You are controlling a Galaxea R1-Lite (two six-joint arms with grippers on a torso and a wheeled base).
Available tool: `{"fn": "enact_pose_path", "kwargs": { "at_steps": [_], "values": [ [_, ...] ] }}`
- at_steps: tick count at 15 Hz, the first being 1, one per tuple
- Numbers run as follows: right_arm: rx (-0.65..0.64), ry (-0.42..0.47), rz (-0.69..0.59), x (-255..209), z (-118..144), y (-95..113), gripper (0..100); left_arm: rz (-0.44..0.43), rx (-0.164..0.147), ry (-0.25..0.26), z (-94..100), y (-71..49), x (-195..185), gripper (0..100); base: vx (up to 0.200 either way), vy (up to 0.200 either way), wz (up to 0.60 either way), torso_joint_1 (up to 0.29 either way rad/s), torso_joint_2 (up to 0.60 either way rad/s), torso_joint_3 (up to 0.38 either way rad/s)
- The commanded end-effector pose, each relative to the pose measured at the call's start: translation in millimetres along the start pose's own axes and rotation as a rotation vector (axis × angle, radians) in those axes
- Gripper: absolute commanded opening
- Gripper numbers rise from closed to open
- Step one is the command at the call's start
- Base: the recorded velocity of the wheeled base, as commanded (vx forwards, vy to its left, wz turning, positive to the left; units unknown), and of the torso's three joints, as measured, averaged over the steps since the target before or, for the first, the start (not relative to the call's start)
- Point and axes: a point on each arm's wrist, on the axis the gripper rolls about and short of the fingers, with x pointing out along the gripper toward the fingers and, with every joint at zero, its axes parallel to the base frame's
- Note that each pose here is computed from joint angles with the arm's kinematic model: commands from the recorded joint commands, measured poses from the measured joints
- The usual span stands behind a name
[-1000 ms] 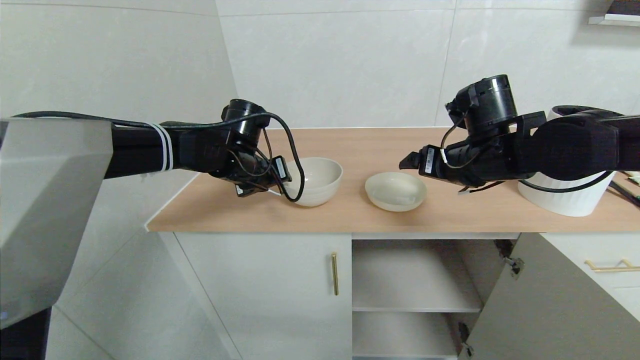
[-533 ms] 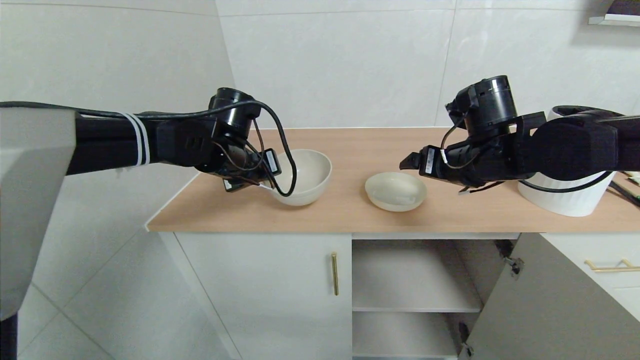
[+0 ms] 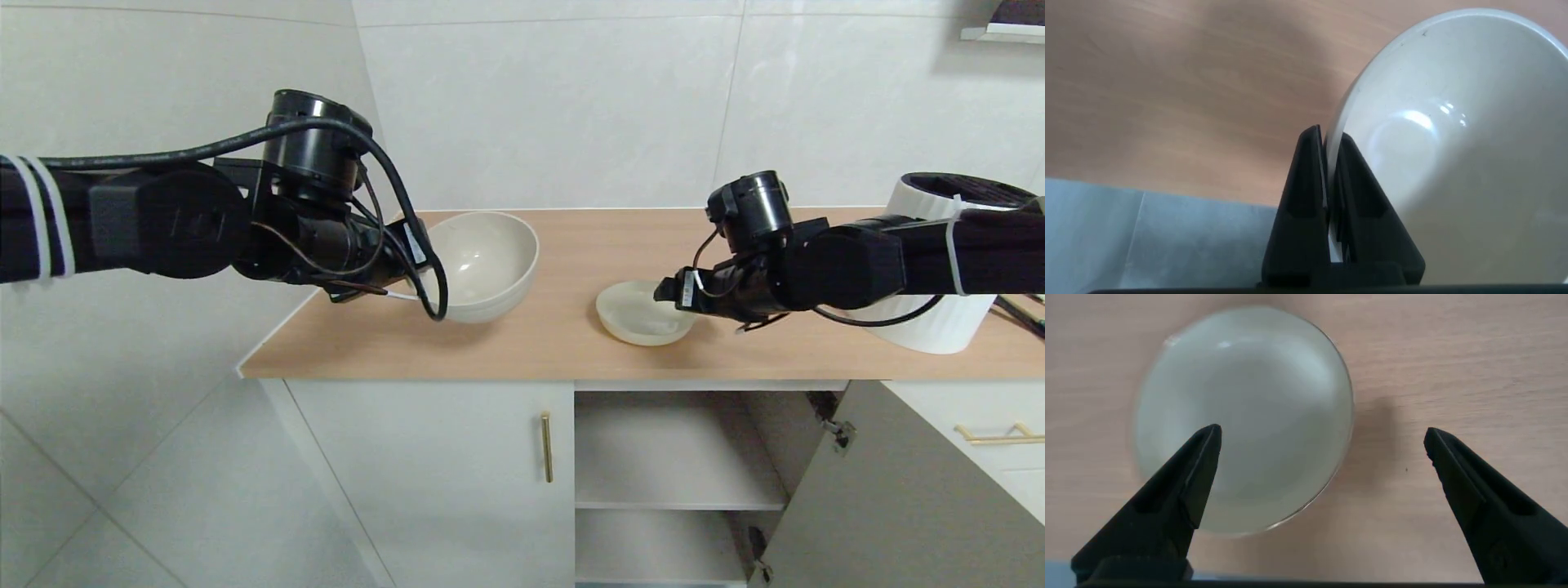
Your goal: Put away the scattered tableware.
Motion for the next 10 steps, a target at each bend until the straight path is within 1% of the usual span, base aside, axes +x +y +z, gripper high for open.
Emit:
{"fn": "enact_pose_path", "kwargs": {
  "at_steps": [1,3,8,9,10],
  "values": [
    [-0.006,0.022,-0.025,16,-6,-3,100,-0.014,-0.003,-0.018,3.3,-0.7,-12,0,0.0,0.0,0.0,0.0,0.0,0.0],
    [-0.006,0.024,-0.048,22,-8,-5,100,-0.014,-0.003,-0.02,3.6,-0.7,-13,0,0.0,0.0,0.0,0.0,0.0,0.0],
    [-0.006,0.026,-0.053,28,-9,-6,100,-0.012,-0.002,-0.016,2.6,-0.7,-10,0,0.0,0.0,0.0,0.0,0.0,0.0],
    [-0.004,0.024,-0.055,28,-8,-7,0,-0.012,-0.002,-0.016,2.6,-0.7,-10,0,0.0,0.0,0.0,0.0,0.0,0.0],
    [-0.004,0.024,-0.055,29,-8,-7,0,-0.011,-0.005,-0.014,2.4,-0.4,-11,0,0.0,0.0,0.0,0.0,0.0,0.0]
  ]
}}
